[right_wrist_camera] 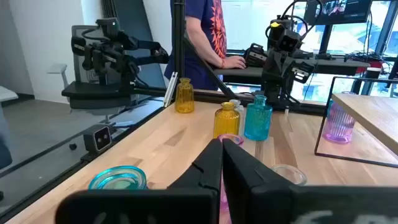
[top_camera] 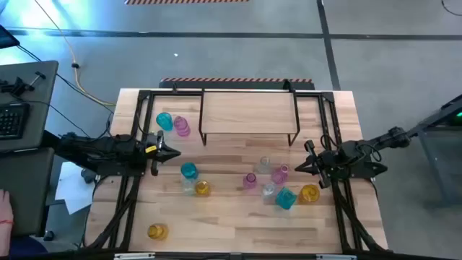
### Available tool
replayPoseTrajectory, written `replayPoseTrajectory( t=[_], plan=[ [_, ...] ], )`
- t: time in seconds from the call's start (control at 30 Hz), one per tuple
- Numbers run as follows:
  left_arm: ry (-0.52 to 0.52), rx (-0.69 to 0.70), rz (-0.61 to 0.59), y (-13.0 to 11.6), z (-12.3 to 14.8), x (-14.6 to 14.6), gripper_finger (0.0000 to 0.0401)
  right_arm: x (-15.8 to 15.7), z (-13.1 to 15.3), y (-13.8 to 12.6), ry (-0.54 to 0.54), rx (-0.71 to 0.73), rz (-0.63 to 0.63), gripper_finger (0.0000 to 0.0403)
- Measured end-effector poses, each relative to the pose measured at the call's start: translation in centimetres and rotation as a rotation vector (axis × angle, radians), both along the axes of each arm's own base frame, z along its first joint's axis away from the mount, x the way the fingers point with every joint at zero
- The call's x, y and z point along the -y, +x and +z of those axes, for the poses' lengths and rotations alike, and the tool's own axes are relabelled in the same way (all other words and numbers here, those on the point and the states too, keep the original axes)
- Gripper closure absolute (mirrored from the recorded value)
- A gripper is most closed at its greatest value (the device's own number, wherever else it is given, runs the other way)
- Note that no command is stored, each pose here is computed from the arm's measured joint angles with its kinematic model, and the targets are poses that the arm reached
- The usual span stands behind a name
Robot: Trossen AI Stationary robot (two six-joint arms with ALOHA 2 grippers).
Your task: Sort vases onto shelf
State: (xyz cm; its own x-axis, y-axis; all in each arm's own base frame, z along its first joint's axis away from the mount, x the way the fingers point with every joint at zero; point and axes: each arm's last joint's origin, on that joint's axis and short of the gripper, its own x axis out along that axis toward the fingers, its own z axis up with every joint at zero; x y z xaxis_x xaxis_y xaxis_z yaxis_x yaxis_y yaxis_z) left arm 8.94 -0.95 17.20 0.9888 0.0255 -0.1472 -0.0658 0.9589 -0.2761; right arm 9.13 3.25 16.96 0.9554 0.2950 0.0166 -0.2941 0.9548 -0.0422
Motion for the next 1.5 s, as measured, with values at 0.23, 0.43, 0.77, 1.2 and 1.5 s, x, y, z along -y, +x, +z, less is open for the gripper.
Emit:
replayPoseTrajectory(
  t=[0.23,0.43,0.77,1.2,1.5],
  plan=[
    [0.000,0.001,0.000,0.00,0.02,0.00,0.0398,0.00,-0.01,0.00,0.001,-0.001,0.000,0.0402],
    [0.000,0.001,0.000,0.00,0.01,0.00,0.0398,0.00,-0.01,0.00,0.000,0.000,0.001,0.0402],
    [0.000,0.000,0.000,0.00,0.01,0.00,0.0398,0.00,-0.01,0.00,-0.001,0.000,0.000,0.0402],
    [0.000,0.000,0.000,0.00,0.01,0.00,0.0398,0.00,0.00,0.00,0.000,0.000,0.000,0.0402],
    [0.000,0.000,0.000,0.00,0.01,0.00,0.0398,0.00,-0.01,0.00,-0.001,0.000,0.000,0.0402]
  ],
)
